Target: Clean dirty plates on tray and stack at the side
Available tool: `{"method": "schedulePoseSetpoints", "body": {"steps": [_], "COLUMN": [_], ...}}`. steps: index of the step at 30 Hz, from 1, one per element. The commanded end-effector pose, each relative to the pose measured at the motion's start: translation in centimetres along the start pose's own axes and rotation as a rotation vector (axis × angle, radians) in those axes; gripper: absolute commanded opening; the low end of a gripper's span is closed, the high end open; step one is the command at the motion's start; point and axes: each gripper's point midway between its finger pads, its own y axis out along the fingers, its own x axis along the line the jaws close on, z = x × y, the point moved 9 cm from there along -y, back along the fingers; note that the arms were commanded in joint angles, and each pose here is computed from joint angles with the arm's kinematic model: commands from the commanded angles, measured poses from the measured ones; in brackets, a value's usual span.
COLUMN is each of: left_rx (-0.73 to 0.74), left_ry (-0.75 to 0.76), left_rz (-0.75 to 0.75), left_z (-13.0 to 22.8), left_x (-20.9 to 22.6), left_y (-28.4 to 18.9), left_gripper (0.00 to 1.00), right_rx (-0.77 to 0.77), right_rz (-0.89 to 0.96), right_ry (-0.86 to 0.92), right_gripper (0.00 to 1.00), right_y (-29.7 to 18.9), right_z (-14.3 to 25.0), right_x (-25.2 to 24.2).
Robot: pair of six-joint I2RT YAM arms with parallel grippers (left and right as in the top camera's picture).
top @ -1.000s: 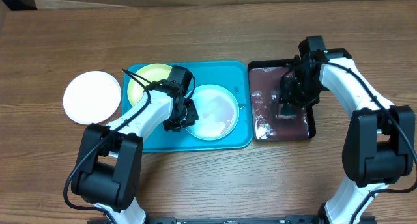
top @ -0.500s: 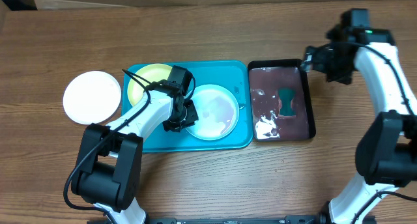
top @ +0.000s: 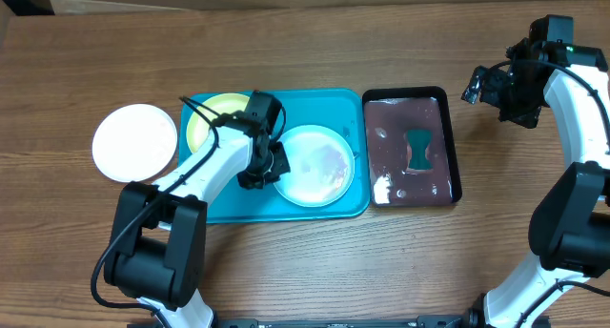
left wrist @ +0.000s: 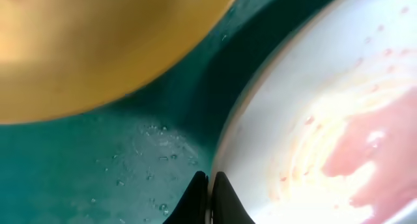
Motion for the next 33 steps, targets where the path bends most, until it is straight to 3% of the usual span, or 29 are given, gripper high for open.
{"method": "schedulePoseSetpoints", "body": {"steps": [1,15,24,33], "left_rx": [-0.071,-0.265,-0.399,-0.590], "left_ry": [0.042,0.137,0.265,0.351], "left_rz": [0.024,0.146,0.160,0.032], "left_z": [-2.6,-6.1,-4.2,-1.4], "left_x": [-0.9,-5.2,-10.5,-14.3], "left_y": [-2.4,-9.8,-10.0,-10.4], "left_gripper": [0.04,0.04,0.04,0.04], "right_rx": [-0.027,-0.027,-0.027,-0.027], "right_rz": [-0.002,-0.002,-0.002,-0.002], "right_ry": [0.000,0.000,0.000,0.000], "right_gripper": [1.00,1.00,1.00,1.00], "right_y": [-0.8,-0.8,-0.8,-0.8], "right_z": [-0.2,-0.2,-0.2,-0.2], "right_x": [0.1,0.1,0.1,0.1]}}
